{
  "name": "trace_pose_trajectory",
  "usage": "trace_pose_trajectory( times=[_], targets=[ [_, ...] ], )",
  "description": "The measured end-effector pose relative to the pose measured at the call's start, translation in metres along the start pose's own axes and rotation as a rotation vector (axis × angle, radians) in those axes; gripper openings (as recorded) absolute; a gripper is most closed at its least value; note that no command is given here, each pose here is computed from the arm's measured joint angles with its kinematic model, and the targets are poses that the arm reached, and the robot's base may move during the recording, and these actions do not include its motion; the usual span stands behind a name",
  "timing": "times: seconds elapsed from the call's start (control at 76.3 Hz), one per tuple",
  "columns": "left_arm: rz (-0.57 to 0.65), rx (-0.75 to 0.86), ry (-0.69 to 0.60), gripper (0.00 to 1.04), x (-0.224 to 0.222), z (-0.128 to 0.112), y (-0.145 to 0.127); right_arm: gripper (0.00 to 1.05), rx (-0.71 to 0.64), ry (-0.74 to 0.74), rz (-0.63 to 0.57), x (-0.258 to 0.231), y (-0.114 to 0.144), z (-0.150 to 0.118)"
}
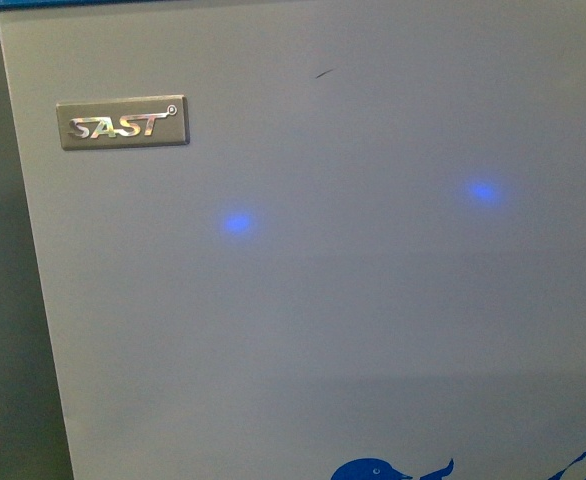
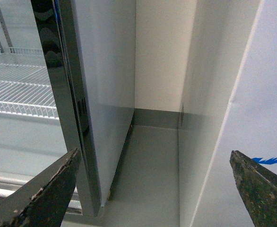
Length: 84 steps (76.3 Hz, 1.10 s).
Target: Put drink in fridge
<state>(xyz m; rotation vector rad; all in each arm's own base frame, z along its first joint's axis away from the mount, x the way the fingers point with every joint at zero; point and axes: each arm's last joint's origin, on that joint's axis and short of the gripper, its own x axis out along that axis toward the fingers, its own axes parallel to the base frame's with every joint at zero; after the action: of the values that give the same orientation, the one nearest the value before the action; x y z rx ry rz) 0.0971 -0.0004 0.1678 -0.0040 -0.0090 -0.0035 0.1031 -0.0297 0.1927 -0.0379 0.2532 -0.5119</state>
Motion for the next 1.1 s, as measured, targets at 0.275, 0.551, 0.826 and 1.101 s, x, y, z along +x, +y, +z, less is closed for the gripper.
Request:
trace_pose_trajectory(
  times=[0.275, 0.551, 0.826, 1.101],
  targets=[
    [-0.001, 0.000, 0.000, 0.97, 0.000, 0.000, 0.000, 0.98, -0.073, 0.195, -0.162, 0.100, -0.091, -0.003],
    [-0.001, 0.000, 0.000, 0.97, 0.000, 0.000, 0.000, 0.98, -0.064, 0.579, -0.070, 0.185, -0.131, -0.103],
    [-0.001, 0.000, 0.000, 0.97, 0.000, 0.000, 0.000, 0.98, -0.003, 0.755, -0.111, 0.237, -0.139, -0.190],
    [-0.001, 0.000, 0.000, 0.97, 0.000, 0.000, 0.000, 0.98, 0.055, 0.830, -0.112, 0.278, -0.126, -0.242]
  ],
)
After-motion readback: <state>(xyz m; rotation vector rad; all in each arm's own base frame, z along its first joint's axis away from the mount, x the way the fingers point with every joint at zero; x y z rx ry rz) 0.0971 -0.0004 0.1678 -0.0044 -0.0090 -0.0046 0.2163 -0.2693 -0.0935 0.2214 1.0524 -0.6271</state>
